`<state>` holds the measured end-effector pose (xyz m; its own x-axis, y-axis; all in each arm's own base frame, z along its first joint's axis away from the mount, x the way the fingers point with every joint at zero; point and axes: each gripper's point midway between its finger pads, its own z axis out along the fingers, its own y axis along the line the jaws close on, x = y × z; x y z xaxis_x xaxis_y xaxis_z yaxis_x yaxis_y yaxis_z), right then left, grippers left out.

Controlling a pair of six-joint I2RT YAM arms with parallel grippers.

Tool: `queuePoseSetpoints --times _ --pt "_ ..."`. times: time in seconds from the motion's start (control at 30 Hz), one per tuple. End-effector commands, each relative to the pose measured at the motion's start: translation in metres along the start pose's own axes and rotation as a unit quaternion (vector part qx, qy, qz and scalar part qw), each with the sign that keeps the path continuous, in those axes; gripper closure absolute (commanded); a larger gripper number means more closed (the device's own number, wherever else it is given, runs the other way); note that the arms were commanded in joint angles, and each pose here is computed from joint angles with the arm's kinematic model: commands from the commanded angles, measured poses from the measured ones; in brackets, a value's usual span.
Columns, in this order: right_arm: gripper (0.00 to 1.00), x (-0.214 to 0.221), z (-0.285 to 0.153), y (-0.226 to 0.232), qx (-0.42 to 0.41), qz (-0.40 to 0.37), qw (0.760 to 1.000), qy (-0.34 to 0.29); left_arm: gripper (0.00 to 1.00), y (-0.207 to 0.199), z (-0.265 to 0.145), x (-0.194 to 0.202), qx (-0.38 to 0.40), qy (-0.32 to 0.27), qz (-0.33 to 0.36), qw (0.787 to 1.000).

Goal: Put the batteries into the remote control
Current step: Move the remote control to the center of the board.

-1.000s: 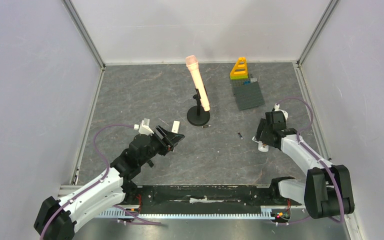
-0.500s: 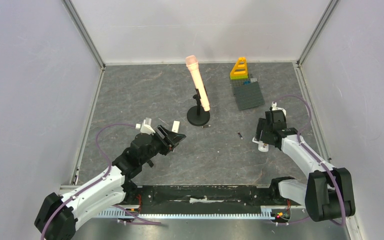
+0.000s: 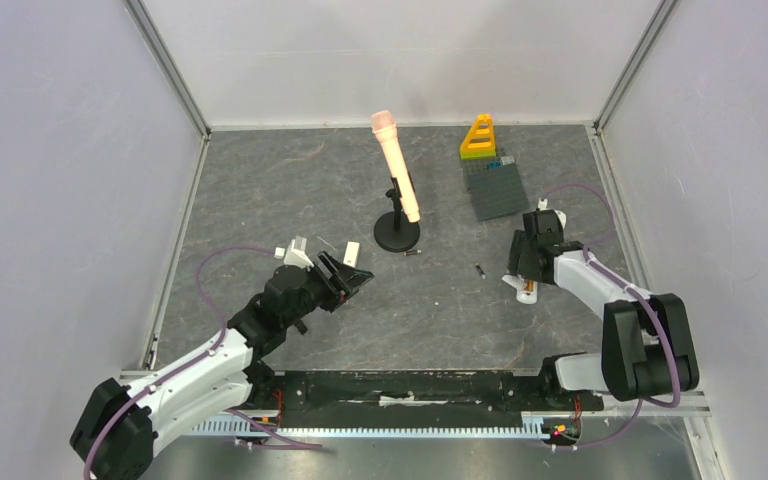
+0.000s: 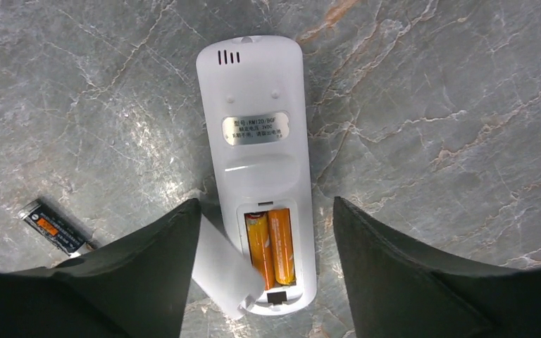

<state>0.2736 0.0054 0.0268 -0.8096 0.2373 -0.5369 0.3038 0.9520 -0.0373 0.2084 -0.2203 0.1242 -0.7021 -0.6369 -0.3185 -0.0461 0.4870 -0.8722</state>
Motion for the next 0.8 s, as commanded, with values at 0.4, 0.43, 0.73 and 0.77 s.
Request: queuePoseSetpoints --times 0.4,0.43,0.73,0.77 --pt "0.7 0.016 0.001 0.031 -0.09 -0.008 0.996 0.025 0.27 -0.016 0.0 -0.009 0.034 -0.011 0.021 0.999" --pt "0.71 0.019 -0.001 0.037 -0.101 -0.02 0.994 0.025 0.27 -0.015 0.0 -0.009 0.033 -0.012 0.022 0.999" --pt "0.73 0.043 -0.028 0.089 -0.149 -0.107 0.983 0.009 0.27 -0.007 0.0 -0.009 0.016 -0.012 0.028 0.999" --pt "0.73 0.044 -0.031 0.096 -0.158 -0.116 0.981 0.005 0.27 -0.006 0.0 -0.009 0.013 -0.012 0.029 0.999"
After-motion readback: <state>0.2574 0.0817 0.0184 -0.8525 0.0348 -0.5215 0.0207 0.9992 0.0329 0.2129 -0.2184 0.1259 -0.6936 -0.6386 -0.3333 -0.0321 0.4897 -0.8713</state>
